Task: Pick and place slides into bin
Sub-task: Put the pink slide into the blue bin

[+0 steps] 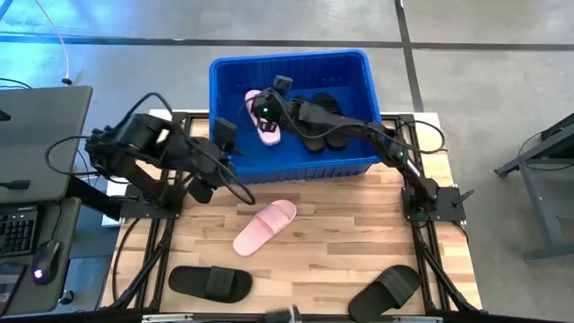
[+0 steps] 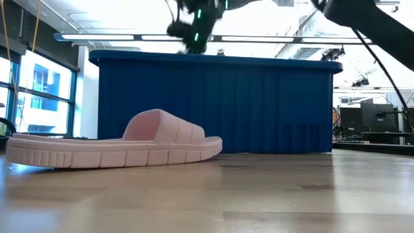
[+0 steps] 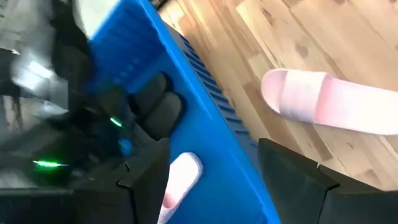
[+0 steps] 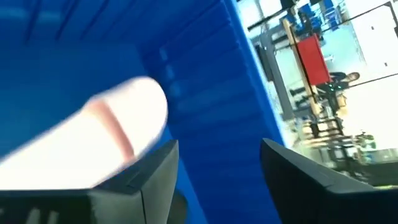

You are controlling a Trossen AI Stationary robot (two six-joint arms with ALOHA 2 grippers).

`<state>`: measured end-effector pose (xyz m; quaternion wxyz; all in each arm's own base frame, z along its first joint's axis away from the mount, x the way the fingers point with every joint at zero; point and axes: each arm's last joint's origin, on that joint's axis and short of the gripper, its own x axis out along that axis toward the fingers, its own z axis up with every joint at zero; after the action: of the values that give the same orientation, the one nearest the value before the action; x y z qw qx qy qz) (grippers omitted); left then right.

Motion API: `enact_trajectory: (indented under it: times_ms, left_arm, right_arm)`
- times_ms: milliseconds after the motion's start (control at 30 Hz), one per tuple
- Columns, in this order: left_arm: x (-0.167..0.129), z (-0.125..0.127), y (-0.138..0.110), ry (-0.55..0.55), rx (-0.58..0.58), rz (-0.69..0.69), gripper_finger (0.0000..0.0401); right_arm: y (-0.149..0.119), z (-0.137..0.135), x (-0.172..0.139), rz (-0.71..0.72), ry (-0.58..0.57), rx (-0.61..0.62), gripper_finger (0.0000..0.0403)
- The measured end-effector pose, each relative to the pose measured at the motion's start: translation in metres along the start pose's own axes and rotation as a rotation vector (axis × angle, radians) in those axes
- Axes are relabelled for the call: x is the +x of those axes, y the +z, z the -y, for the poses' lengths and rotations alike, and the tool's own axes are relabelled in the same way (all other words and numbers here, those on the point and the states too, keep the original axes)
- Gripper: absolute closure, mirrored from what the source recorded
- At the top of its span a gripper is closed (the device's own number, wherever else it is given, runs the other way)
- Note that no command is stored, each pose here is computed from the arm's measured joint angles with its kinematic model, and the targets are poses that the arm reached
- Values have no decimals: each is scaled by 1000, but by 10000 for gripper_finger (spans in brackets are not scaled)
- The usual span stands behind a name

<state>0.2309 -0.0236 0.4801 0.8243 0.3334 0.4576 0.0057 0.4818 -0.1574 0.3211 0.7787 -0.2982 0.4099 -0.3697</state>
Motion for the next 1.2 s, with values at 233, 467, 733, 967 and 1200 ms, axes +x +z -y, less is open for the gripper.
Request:
enact_trajectory:
  times_ms: [233, 467, 733, 967, 1200]
  left_arm:
    - [-5, 14, -6, -37, -27, 8, 169]
    - [-16, 43, -15, -86, -63, 35, 169]
    - [32, 113, -18, -117, 7, -137, 169]
    - [102, 177, -15, -13, 18, -31, 169]
    - [166, 205, -20, 128, 10, 65, 169]
  right_arm:
    - [-30, 10, -79, -195, 16, -89, 211]
    - [-93, 14, -160, -420, 91, 262, 227]
    - [-154, -40, -234, -361, 111, 433, 247]
    - [-203, -88, -274, -135, 85, 522, 265]
    - [-201, -90, -295, 45, 48, 473, 265]
